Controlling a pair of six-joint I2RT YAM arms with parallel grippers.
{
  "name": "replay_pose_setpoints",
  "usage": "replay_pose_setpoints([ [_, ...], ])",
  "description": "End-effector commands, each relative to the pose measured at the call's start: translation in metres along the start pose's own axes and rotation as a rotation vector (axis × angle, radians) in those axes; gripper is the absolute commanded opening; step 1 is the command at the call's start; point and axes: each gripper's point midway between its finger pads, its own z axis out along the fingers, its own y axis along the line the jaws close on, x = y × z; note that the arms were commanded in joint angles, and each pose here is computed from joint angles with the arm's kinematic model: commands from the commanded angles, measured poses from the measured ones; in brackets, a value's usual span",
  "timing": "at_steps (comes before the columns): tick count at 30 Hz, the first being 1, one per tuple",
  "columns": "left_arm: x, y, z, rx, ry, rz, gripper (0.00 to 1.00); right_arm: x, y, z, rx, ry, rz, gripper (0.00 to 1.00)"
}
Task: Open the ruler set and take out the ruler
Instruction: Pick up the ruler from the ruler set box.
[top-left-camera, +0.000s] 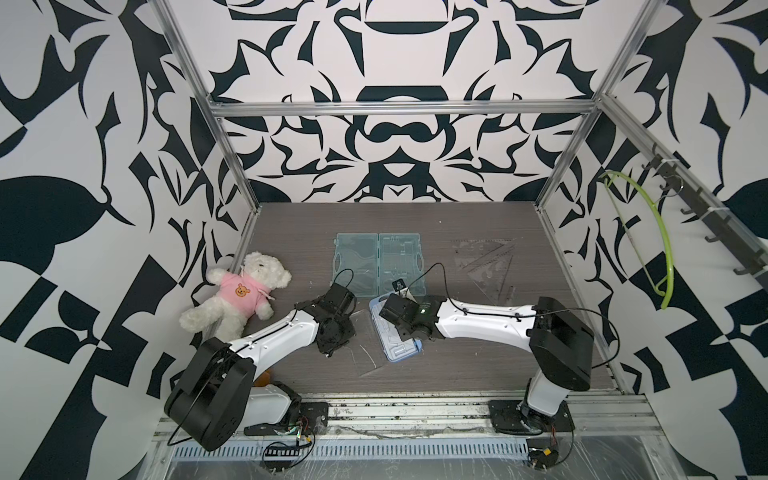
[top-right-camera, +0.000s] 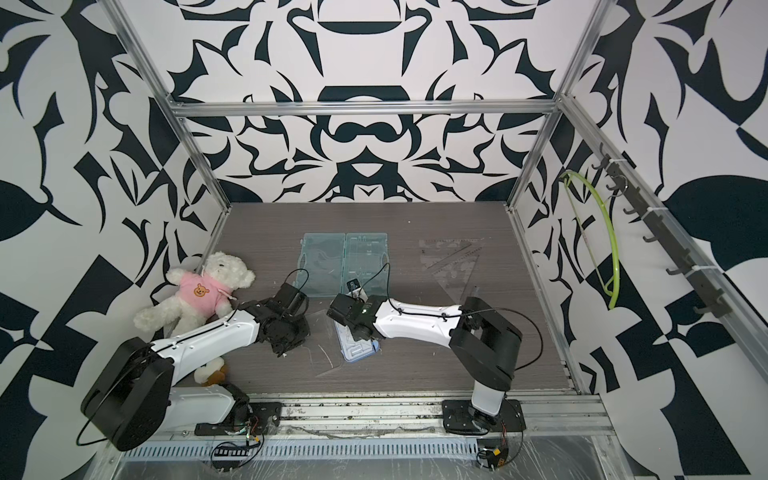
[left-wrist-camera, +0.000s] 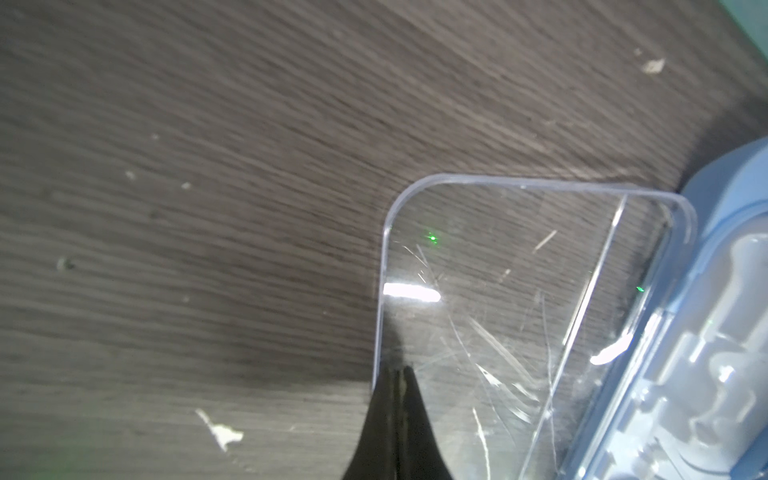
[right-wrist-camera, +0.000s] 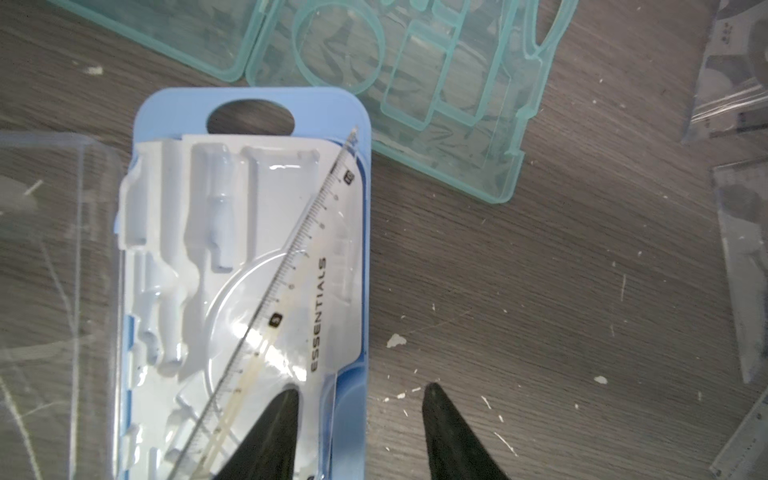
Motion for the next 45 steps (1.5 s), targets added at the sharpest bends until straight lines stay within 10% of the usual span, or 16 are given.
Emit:
replay_pose_setpoints([
  [1,0.001,0.006,-0.003,-0.031,0.007,0.008,0.05,-0.012,0.01,-0.006,-0.085,-0.049,0.062,0.49],
  [10,0.002,0.01,-0.005,-0.038,0.003,0.006,0.05,-0.012,0.043,0.009,-0.299,-0.033,0.145,0.48],
  [45,0.001,0.011,-0.005,-0.045,-0.005,0.014,0.05,-0.003,0.071,0.006,-0.363,0.079,0.281,0.5],
])
